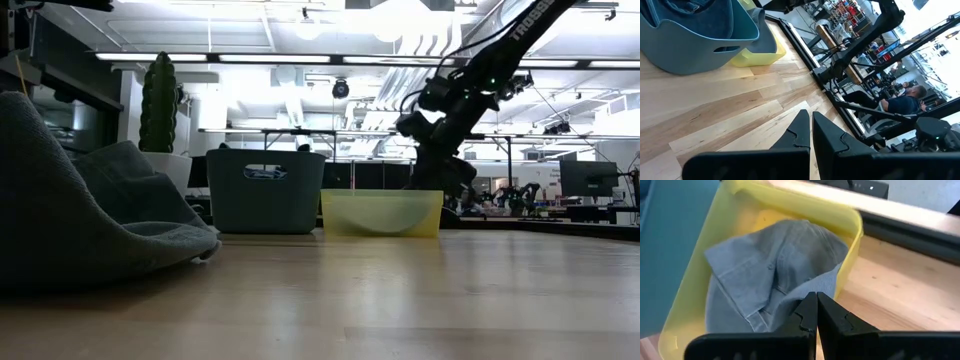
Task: Pick & Place hat
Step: Put the top gray cap into the yellow bin, then put the gray cap into the yellow bin
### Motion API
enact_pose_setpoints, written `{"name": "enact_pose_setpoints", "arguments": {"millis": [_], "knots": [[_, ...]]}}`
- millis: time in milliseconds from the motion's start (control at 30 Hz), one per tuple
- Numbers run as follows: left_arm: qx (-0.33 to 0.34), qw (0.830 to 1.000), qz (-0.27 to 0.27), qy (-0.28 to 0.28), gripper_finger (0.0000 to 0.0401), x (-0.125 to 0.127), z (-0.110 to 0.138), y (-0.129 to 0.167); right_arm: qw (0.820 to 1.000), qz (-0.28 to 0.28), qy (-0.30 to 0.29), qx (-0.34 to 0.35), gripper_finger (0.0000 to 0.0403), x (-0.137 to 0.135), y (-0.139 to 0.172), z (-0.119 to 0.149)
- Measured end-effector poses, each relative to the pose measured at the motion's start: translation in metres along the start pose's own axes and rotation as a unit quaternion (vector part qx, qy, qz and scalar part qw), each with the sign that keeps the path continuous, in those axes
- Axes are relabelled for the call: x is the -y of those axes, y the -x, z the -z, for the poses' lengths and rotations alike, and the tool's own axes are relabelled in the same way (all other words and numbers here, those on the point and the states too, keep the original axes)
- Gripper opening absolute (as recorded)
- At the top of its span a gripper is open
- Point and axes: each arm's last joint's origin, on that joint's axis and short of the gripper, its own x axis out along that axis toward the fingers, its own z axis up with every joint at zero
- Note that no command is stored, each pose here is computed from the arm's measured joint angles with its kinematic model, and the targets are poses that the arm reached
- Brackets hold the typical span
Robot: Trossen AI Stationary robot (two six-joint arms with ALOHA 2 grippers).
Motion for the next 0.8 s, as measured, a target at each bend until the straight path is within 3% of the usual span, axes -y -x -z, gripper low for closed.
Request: {"name": "enact_pose_setpoints", "arguments": {"millis": [467,800], "knots": [[0.0,1.0,0.0,0.0,0.0,0.0,0.0,0.0,1.0,-0.025,0.0,-0.014,0.0,-0.004,-0.007,0.002],[0.0,1.0,0.0,0.0,0.0,0.0,0.0,0.0,0.998,-0.042,0.006,0.036,0.0,-0.01,0.024,-0.006]]}}
